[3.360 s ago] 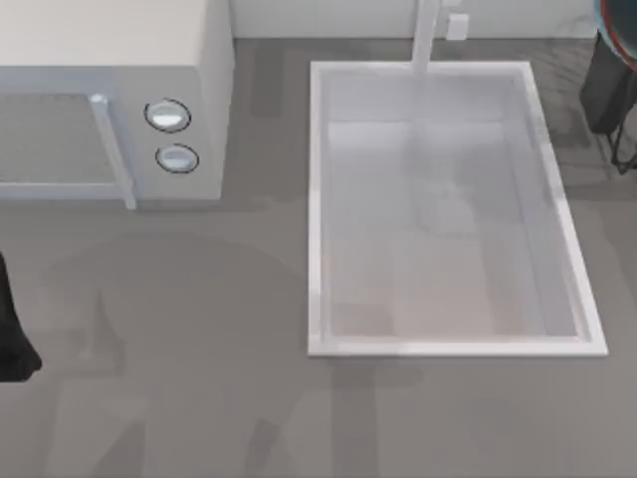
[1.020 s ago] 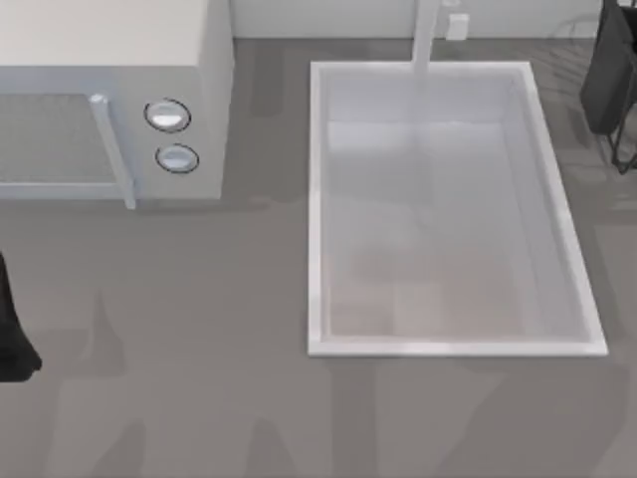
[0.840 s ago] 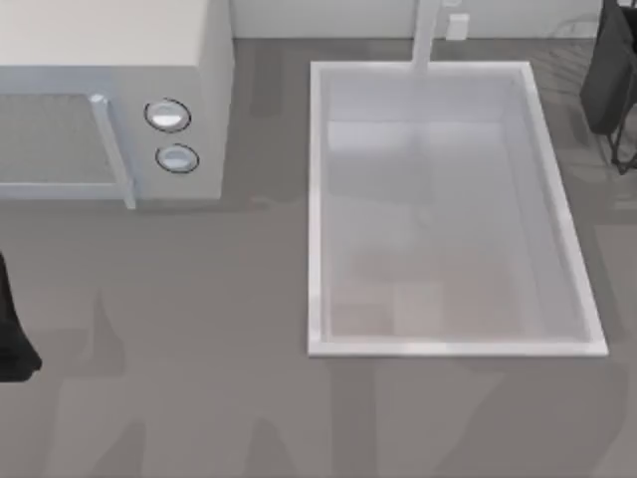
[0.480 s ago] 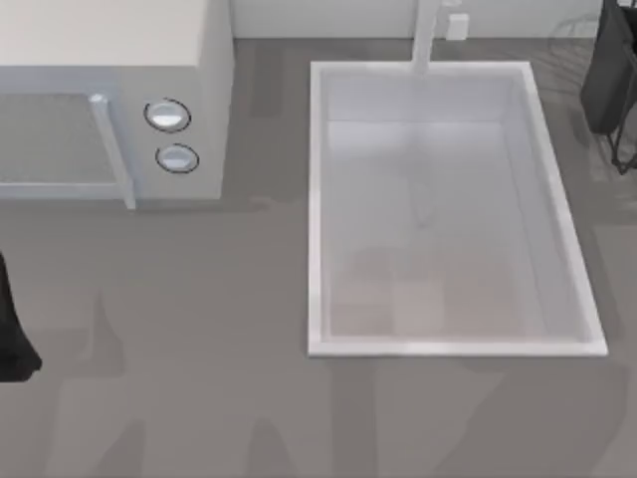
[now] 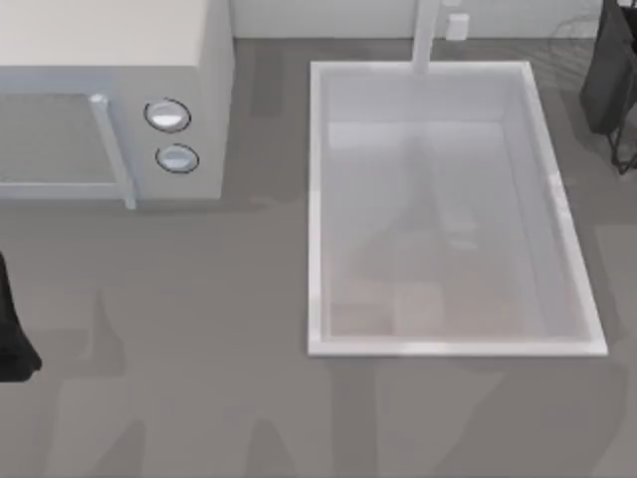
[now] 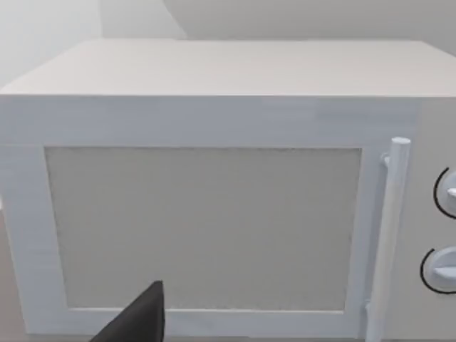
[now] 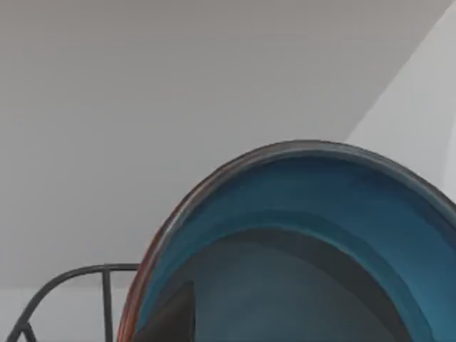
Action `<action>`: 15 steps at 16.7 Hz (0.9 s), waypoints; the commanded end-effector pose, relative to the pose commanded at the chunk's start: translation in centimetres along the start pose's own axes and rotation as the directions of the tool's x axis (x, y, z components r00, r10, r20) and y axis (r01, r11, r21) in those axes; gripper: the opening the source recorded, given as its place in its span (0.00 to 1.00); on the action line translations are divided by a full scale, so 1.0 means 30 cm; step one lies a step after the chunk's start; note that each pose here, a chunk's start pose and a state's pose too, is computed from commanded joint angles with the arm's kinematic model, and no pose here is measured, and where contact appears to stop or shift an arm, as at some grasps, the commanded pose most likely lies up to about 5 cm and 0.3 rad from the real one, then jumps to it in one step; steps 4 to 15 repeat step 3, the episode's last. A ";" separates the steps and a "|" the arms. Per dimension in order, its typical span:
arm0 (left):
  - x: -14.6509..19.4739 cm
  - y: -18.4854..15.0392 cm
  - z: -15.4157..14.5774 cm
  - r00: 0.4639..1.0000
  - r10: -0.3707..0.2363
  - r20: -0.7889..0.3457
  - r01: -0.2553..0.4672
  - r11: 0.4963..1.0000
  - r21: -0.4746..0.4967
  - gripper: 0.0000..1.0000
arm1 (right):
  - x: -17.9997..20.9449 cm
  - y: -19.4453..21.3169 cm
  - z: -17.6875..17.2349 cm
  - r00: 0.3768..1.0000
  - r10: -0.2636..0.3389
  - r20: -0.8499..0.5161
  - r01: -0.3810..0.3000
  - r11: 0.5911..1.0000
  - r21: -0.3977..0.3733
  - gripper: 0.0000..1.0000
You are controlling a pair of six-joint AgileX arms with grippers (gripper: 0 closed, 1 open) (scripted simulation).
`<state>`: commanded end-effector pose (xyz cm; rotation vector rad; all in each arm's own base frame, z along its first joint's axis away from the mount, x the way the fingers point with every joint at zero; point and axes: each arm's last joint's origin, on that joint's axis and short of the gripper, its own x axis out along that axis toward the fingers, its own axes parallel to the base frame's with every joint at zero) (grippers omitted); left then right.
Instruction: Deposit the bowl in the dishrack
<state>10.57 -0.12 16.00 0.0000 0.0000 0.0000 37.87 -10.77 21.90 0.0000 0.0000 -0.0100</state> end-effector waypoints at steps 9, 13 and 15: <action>0.000 0.000 0.000 1.000 0.000 0.000 0.000 1.000 0.000 1.00 | 0.000 0.000 0.000 1.000 0.000 0.000 0.000 1.000 0.000 1.00; 0.000 0.000 0.000 1.000 0.000 0.000 0.000 1.000 0.000 1.00 | 0.000 0.000 0.000 1.000 0.000 0.000 0.000 1.000 0.000 1.00; 0.000 0.000 0.000 1.000 0.000 0.000 0.000 1.000 0.000 1.00 | 0.000 0.000 0.000 1.000 0.000 0.000 0.000 1.000 0.000 1.00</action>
